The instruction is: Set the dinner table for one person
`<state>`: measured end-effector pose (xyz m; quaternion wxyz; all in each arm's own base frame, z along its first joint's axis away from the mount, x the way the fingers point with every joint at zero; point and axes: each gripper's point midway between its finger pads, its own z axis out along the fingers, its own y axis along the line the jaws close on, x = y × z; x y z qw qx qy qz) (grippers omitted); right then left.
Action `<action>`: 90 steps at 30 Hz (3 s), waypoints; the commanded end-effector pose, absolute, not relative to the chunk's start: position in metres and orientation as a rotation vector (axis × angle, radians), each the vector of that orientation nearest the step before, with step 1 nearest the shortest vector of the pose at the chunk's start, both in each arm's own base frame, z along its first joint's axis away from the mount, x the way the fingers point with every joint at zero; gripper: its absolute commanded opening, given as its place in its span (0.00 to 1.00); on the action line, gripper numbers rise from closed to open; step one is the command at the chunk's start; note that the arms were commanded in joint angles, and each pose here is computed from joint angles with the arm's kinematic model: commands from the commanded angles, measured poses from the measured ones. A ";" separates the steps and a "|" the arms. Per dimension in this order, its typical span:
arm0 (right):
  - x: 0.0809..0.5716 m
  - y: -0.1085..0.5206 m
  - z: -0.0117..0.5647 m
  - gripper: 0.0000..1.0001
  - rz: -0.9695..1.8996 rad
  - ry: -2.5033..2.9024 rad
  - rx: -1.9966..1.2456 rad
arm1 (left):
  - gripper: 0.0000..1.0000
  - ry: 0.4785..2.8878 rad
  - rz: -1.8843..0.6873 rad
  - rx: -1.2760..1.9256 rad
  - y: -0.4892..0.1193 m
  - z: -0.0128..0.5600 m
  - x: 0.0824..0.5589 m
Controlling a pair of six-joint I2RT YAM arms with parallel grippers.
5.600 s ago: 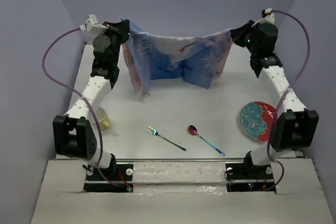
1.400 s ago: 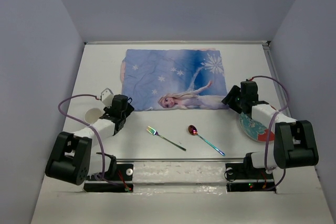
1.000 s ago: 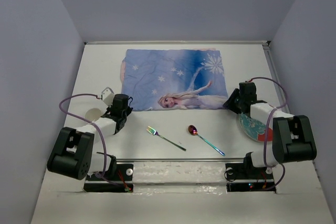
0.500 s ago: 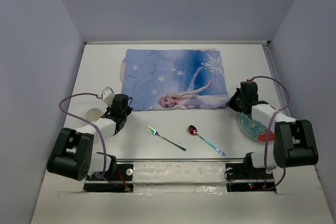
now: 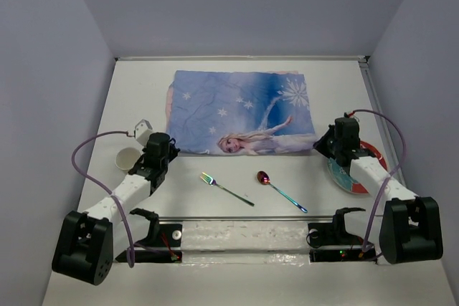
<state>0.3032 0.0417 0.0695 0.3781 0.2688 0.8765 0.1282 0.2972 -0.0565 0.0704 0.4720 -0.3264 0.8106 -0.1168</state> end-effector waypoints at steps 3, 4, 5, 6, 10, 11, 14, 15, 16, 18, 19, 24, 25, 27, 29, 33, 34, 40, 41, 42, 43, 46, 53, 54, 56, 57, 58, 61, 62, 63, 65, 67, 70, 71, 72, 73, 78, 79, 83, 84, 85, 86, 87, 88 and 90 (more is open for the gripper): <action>0.301 0.032 0.076 0.27 0.267 2.232 0.682 | 0.01 2.030 -0.291 -0.791 -0.058 0.060 0.282; 0.303 0.032 0.081 0.32 0.269 2.225 0.672 | 0.06 2.026 -0.302 -0.786 -0.059 0.062 0.282; 0.304 0.034 0.083 0.38 0.276 2.225 0.661 | 0.18 2.024 -0.307 -0.782 -0.059 0.063 0.281; 0.305 0.034 0.085 0.39 0.278 2.222 0.660 | 0.25 2.019 -0.312 -0.780 -0.060 0.064 0.281; 0.310 0.033 0.096 0.47 0.281 2.197 0.656 | 0.51 1.984 -0.343 -0.752 -0.063 0.078 0.285; 0.312 0.033 0.100 0.47 0.285 2.189 0.658 | 0.57 1.972 -0.356 -0.733 -0.067 0.086 0.288; 0.317 0.031 0.109 0.47 0.276 2.164 0.666 | 0.67 1.944 -0.389 -0.656 -0.079 0.110 0.296; 0.318 0.030 0.111 0.47 0.272 2.155 0.669 | 0.68 1.935 -0.404 -0.630 -0.084 0.118 0.299; 0.318 0.029 0.114 0.47 0.267 2.148 0.673 | 0.68 1.927 -0.422 -0.603 -0.090 0.126 0.301; 0.319 0.020 0.119 0.47 0.233 2.127 0.700 | 0.70 1.893 -0.471 -0.523 -0.108 0.151 0.306; 0.317 0.018 0.117 0.47 0.219 2.131 0.713 | 0.70 1.883 -0.487 -0.495 -0.114 0.159 0.307; 0.304 -0.028 0.104 0.11 0.101 2.075 0.909 | 0.75 1.813 -0.621 -0.301 -0.157 0.216 0.304; 0.300 -0.036 0.097 0.00 0.082 2.076 0.947 | 0.77 1.798 -0.680 -0.239 -0.171 0.229 0.296; 0.294 -0.053 0.088 0.00 0.080 2.065 1.039 | 0.85 1.739 -0.730 -0.148 -0.181 0.261 0.287; 0.289 -0.061 0.079 0.00 0.081 2.062 1.107 | 0.99 1.716 -0.771 -0.046 -0.191 0.279 0.275; 0.288 -0.077 0.065 0.00 0.074 2.076 1.187 | 0.99 1.644 -0.762 0.108 -0.190 0.319 0.258; 0.289 -0.077 0.059 0.00 0.071 2.093 1.195 | 0.99 1.652 -0.748 0.125 -0.188 0.320 0.255; 0.305 -0.082 0.047 0.00 0.063 2.100 1.223 | 0.99 1.573 -0.662 0.168 -0.172 0.338 0.249; 0.309 -0.082 0.045 0.00 0.090 2.102 1.221 | 0.99 1.565 -0.647 0.162 -0.169 0.338 0.250; 0.314 -0.082 0.040 0.00 0.093 2.121 1.228 | 0.99 1.571 -0.628 0.165 -0.167 0.330 0.251; 0.318 -0.082 0.038 0.00 0.099 2.130 1.231 | 0.99 1.550 -0.615 0.150 -0.163 0.331 0.253; 0.336 -0.078 0.034 0.00 0.161 2.143 1.214 | 0.99 1.565 -0.584 0.159 -0.161 0.320 0.256; 0.413 -0.078 0.053 0.00 0.331 2.092 1.024 | 0.99 1.587 -0.545 0.152 -0.156 0.309 0.260; 0.421 -0.082 0.059 0.00 0.318 2.073 1.004 | 0.99 1.585 -0.541 0.147 -0.154 0.309 0.261; 0.432 -0.090 0.077 0.00 0.293 2.034 0.975 | 0.99 1.584 -0.545 0.145 -0.154 0.309 0.260; 0.436 -0.093 0.090 0.00 0.284 2.000 0.966 | 0.99 1.589 -0.540 0.142 -0.153 0.307 0.261; 0.435 -0.093 0.099 0.00 0.280 1.981 0.956 | 0.99 1.589 -0.541 0.144 -0.153 0.307 0.260; 0.416 -0.086 0.126 0.15 0.301 1.928 0.944 | 0.99 1.582 -0.547 0.143 -0.153 0.309 0.259; 0.406 -0.085 0.126 0.23 0.289 1.930 0.953 | 0.99 1.582 -0.550 0.144 -0.154 0.309 0.258; 0.389 -0.085 0.131 0.40 0.265 1.905 0.979 | 0.99 1.584 -0.555 0.142 -0.154 0.308 0.258; 0.360 -0.090 0.120 0.65 0.187 1.914 1.067 | 0.99 1.587 -0.559 0.148 -0.155 0.307 0.258; 0.329 -0.096 0.110 0.71 0.167 1.897 1.148 | 0.99 1.584 -0.565 0.151 -0.156 0.308 0.256; 0.296 -0.109 0.104 0.73 0.171 1.828 1.272 | 0.99 1.580 -0.561 0.146 -0.154 0.309 0.255; 0.282 -0.106 0.090 0.78 0.189 1.848 1.316 | 0.99 1.578 -0.563 0.145 -0.154 0.309 0.255; 0.275 -0.109 0.087 0.78 0.191 1.840 1.338 | 0.99 1.575 -0.564 0.147 -0.154 0.310 0.254; 0.269 -0.113 0.084 0.79 0.190 1.829 1.362 | 0.99 1.572 -0.568 0.150 -0.154 0.311 0.253; 0.248 -0.120 0.064 0.79 0.241 1.815 1.473 | 0.99 1.568 -0.581 0.156 -0.157 0.311 0.250; 0.247 -0.119 0.061 0.79 0.244 1.821 1.480 | 0.99 1.567 -0.581 0.155 -0.156 0.312 0.250; 0.250 -0.116 0.049 0.79 0.304 1.822 1.501 | 0.99 1.568 -0.579 0.151 -0.156 0.311 0.250; 0.252 -0.109 0.043 0.79 0.357 1.843 1.513 | 0.99 1.567 -0.580 0.151 -0.156 0.311 0.250; 0.252 -0.105 0.038 0.79 0.385 1.850 1.525 | 0.99 1.571 -0.578 0.152 -0.156 0.310 0.251; 0.258 -0.104 0.039 0.79 0.421 1.829 1.521 | 0.99 1.574 -0.575 0.152 -0.156 0.309 0.251; 0.260 -0.098 0.034 0.77 0.472 1.843 1.528 | 0.99 1.579 -0.575 0.152 -0.157 0.308 0.252; 0.261 -0.096 0.031 0.76 0.492 1.842 1.536 | 0.99 1.582 -0.574 0.153 -0.157 0.307 0.253; 0.265 -0.095 0.027 0.67 0.522 1.814 1.539 | 0.99 1.589 -0.565 0.148 -0.157 0.305 0.255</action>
